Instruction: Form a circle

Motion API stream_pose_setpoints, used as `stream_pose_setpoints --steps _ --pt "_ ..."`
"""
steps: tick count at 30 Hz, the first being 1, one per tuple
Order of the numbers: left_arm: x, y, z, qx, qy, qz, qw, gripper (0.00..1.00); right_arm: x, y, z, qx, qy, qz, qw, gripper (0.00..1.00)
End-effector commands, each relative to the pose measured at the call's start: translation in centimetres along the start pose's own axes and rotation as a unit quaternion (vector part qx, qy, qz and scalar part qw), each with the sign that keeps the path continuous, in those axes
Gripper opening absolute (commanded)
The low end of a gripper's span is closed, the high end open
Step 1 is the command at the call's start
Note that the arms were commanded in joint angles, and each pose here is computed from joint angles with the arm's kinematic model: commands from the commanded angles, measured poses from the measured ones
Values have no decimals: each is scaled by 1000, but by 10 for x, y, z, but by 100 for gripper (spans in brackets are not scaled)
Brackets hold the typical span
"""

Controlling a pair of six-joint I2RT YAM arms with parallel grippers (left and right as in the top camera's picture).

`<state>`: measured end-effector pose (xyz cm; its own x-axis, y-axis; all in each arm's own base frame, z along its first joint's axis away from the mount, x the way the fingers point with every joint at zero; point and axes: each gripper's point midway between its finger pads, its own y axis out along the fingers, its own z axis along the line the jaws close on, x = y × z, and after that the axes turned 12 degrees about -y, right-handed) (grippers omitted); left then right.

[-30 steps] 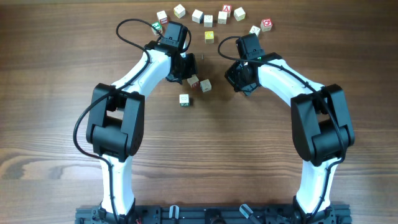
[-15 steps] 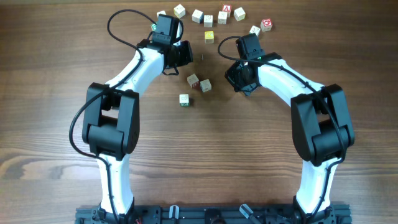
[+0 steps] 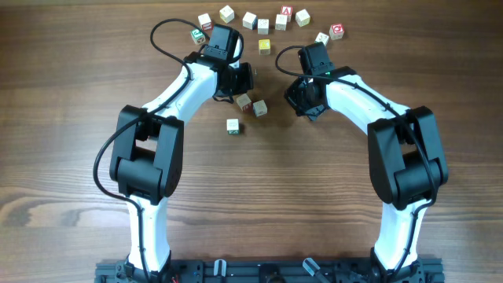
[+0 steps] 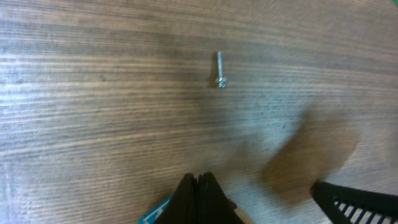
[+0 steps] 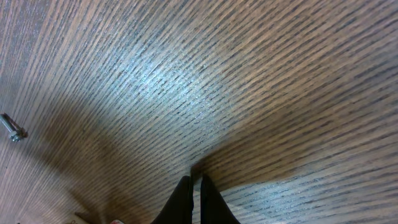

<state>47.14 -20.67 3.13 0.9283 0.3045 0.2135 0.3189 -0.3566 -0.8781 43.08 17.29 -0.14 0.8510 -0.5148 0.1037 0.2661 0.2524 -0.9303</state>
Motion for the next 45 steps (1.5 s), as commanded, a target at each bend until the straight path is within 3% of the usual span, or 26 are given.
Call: stream_pose_setpoints --steps 1,26,33,45 --pt "-3 4 1 0 6 10 1000 4 1 -1 -5 -14 -7 -10 1000 7" --pt "-10 4 -1 -8 4 28 1000 4 2 -1 -5 -14 -7 -10 1000 8" --pt "12 0 18 14 -2 -5 1000 4 2 -1 -6 -15 -7 -11 1000 8" --pt "-12 3 17 32 3 29 999 4 2 -1 -6 -15 -7 -11 1000 8"
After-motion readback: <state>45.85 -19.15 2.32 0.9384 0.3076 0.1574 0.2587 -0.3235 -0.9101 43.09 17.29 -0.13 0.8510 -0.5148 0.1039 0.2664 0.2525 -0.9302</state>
